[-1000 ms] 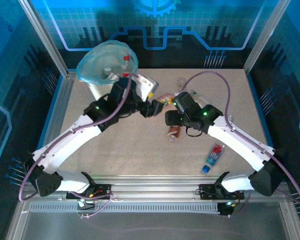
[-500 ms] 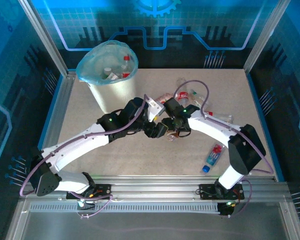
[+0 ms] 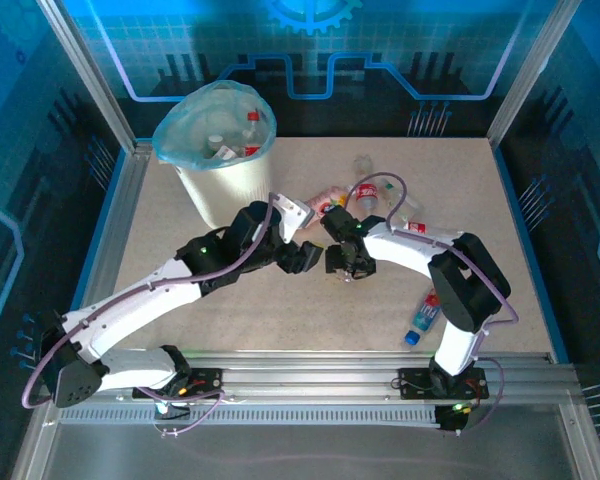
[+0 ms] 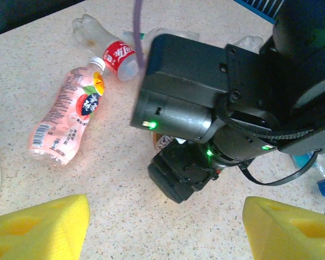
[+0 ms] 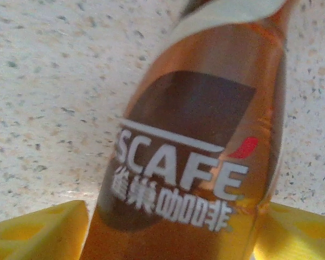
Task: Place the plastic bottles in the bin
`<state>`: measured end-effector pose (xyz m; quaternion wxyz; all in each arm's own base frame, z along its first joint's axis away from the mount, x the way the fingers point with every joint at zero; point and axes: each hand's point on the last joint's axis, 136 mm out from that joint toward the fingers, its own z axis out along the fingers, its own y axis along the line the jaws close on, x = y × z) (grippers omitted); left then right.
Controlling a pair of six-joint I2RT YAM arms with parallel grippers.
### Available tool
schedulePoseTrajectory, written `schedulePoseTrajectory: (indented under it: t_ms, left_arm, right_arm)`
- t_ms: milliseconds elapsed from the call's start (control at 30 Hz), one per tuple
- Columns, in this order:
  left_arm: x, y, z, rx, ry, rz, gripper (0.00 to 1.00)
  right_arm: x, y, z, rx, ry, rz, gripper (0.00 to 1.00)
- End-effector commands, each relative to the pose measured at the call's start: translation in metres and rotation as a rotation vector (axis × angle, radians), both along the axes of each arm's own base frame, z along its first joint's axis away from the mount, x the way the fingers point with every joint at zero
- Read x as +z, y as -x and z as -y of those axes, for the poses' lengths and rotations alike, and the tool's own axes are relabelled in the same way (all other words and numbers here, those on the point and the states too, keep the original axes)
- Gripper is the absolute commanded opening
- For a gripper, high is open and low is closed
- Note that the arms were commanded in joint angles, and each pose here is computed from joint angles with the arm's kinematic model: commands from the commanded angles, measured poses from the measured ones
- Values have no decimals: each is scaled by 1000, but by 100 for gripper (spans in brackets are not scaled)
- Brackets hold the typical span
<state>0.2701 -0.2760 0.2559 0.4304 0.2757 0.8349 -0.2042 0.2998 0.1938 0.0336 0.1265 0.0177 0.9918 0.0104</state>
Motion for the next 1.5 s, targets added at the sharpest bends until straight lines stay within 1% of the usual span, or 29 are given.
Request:
schedulePoseTrajectory:
  t_ms: [0,133,267,333,433,533,633,800,900,967,1100,1167,1267,1333,1467]
  left_arm:
    - [14,-7,-9,70,35,43,76]
    - [24,-14,-17,124,68,27,76]
    - [42,-24,-29,193,159,-33,76]
    - [53,-28,-35,207,221,-75,76]
    - [73,-33,-43,209,311,-121,76]
    - [95,-29,-43,155,385,-159,76]
    - [112,-19,-41,91,405,-169,75]
    - [135,13,-37,-55,422,-164,75]
    - [143,29,-36,-117,449,-166,76]
    - [144,34,-33,-140,462,-190,76]
    - [138,37,-27,-163,488,-256,74]
    - [135,35,-27,-148,493,-270,72]
    - [134,32,-30,-116,496,-261,71]
    - [135,28,-34,-82,497,-249,73]
    - [132,17,-46,13,500,-235,74]
  right_arm:
    - [-3,0,3,-30,-28,-4,68]
    - [10,4,0,-10,-54,10,60]
    - [41,15,-8,52,-80,61,57]
    - [62,23,-15,110,-102,103,57]
    - [96,38,-33,257,-153,184,58]
    - [129,57,-56,426,-224,277,58]
    - [160,76,-77,573,-341,375,58]
    - [204,97,-94,702,-503,504,57]
    - [231,110,-104,782,-586,563,57]
    - [244,118,-109,831,-617,599,57]
    - [261,124,-115,869,-640,649,56]
    - [265,126,-118,876,-648,658,56]
    - [269,128,-120,881,-645,670,56]
    - [270,127,-119,871,-628,678,56]
    - [275,127,-119,865,-627,699,56]
